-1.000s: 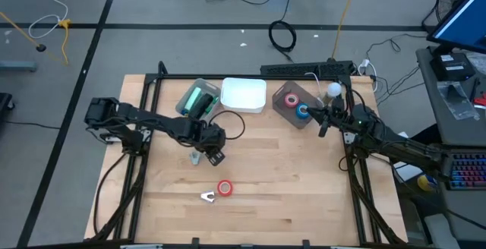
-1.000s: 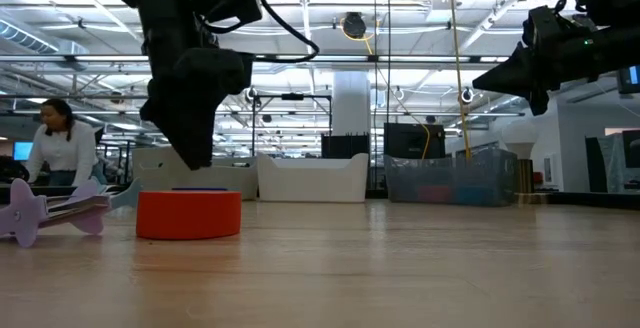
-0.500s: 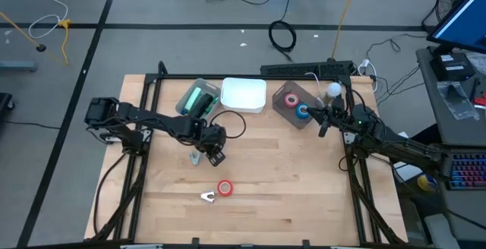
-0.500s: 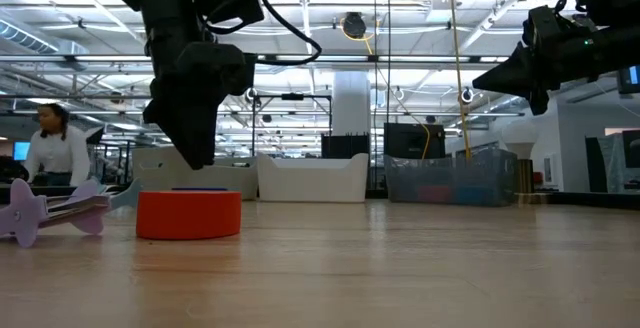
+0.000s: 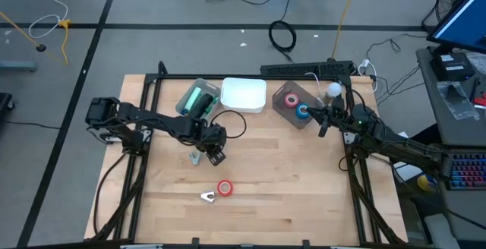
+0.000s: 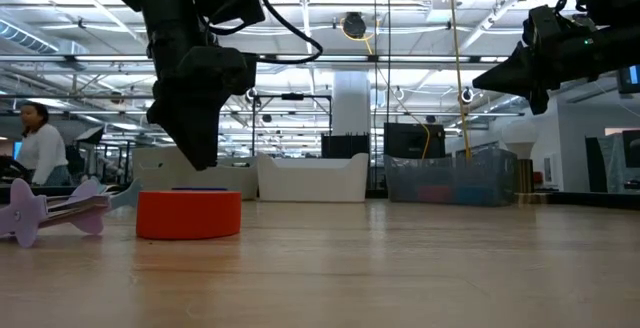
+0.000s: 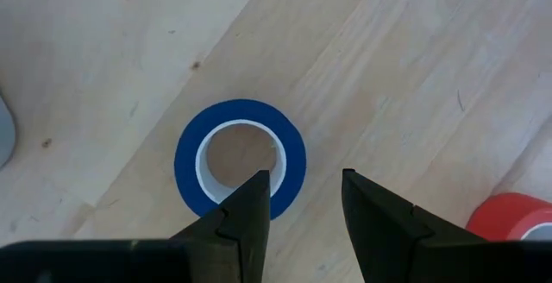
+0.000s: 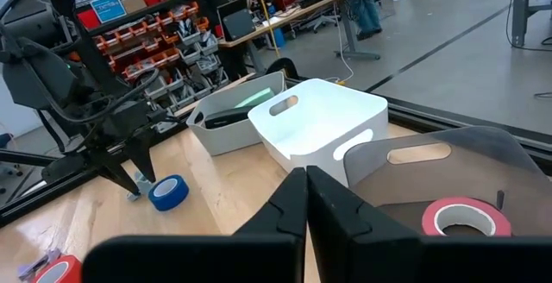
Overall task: Pick and place Stapler, Stapler remover, tape
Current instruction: Put the dark blue tape into the black bin
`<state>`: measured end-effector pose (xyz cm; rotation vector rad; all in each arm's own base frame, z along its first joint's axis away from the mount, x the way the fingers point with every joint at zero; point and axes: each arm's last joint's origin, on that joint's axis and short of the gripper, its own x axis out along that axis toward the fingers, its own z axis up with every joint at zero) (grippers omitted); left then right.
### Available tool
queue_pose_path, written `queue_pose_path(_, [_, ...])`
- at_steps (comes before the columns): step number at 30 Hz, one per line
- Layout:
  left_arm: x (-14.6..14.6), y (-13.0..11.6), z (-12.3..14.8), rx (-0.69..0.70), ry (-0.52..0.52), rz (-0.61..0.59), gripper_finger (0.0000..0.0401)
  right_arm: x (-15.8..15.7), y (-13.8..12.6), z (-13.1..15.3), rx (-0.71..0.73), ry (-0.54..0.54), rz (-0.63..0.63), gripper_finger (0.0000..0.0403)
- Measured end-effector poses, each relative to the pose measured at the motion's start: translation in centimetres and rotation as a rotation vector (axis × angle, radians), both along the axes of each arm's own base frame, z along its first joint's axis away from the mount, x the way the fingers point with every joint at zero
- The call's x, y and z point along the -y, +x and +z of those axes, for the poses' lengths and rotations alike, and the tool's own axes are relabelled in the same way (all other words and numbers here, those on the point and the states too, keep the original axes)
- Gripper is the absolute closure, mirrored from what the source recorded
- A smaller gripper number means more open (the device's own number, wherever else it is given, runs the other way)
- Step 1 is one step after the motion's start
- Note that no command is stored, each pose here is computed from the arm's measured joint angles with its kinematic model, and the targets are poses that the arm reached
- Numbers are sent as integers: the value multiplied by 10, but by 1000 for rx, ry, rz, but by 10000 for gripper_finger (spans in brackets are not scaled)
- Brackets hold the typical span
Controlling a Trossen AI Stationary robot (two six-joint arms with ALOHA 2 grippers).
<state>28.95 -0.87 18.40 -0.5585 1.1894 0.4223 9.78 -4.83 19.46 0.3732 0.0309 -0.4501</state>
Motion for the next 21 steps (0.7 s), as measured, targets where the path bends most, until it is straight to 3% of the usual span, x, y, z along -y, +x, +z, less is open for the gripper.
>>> queue_pose_path(21, [2,5,-10,-14,6,45,254,0,0,0,-1,0,-3,403])
